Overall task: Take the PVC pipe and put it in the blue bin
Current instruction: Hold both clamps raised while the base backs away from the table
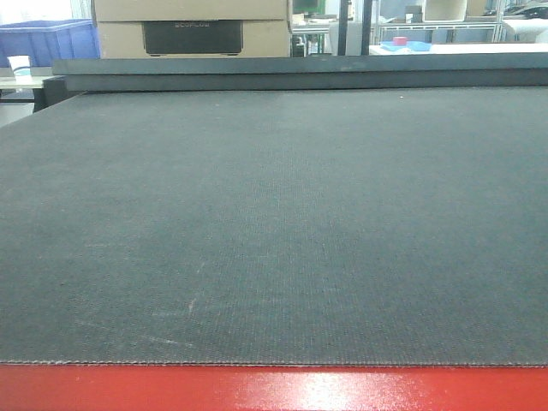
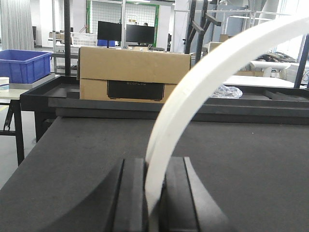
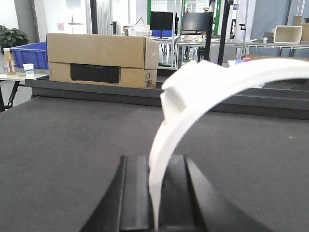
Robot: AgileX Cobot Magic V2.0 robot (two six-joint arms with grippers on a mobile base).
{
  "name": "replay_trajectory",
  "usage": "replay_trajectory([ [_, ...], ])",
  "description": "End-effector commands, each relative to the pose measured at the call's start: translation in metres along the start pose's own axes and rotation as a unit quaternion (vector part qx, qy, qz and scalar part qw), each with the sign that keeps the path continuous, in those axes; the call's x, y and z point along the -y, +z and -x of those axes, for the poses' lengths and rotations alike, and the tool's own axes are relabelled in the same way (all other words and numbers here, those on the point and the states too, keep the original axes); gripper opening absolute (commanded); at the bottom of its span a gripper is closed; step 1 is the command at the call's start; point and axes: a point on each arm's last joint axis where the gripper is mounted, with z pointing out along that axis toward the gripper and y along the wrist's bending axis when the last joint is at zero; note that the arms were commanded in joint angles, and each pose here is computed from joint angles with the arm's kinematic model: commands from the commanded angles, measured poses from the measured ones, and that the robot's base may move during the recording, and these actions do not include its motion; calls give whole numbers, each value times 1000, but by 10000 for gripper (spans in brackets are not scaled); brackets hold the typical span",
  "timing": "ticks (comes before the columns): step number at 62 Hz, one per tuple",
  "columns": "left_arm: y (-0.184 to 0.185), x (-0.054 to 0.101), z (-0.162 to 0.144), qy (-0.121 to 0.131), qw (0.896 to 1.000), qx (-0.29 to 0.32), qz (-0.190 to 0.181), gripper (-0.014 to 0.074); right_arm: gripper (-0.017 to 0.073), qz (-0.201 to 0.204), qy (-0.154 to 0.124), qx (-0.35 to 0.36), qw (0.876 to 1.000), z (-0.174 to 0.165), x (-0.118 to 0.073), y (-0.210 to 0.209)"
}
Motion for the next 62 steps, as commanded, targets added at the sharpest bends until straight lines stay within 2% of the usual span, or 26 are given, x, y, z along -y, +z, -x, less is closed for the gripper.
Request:
replay_trajectory([
  [1,-1,1,3,-5,1000,14,-3,-111,-162,2,-7,9,1000,1,0,-1],
  [62,-1,1,3,-5,1000,14,-3,-111,-162,2,-7,9,1000,1,0,-1],
])
